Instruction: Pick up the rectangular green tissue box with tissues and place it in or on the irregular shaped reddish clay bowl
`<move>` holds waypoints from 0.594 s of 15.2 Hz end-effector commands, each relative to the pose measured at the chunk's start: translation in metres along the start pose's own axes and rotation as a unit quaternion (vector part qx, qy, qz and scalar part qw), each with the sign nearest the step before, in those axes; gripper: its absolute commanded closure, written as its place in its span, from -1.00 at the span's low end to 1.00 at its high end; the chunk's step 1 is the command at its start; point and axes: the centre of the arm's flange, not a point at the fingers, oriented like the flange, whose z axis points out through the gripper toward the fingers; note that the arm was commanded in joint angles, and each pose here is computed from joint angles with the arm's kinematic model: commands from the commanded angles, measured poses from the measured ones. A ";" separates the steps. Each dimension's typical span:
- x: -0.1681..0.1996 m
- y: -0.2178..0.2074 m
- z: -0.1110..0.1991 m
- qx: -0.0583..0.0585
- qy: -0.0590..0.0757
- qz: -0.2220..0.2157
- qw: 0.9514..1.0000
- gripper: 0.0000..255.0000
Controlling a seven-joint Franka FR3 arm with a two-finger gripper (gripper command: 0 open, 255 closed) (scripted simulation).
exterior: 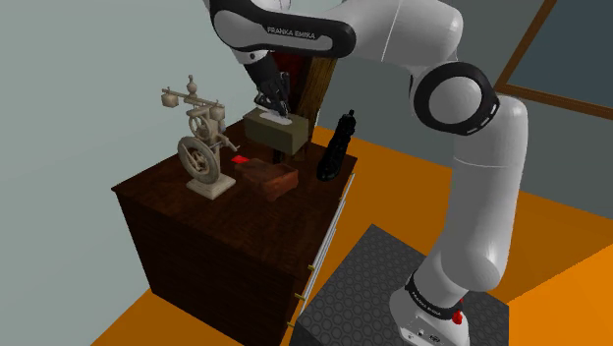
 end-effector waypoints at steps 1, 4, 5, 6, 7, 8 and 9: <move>0.022 0.023 0.002 -0.001 0.000 0.000 1.000 1.00; 0.036 0.038 0.006 -0.001 0.000 0.000 1.000 1.00; 0.038 0.036 0.010 -0.001 0.000 0.000 1.000 1.00; 0.039 0.033 0.015 -0.001 0.000 0.000 1.000 1.00; 0.041 0.031 0.019 -0.001 0.000 0.000 1.000 1.00; 0.042 0.028 0.024 -0.001 0.000 0.000 1.000 1.00; 0.044 0.026 0.028 -0.001 0.000 0.000 1.000 1.00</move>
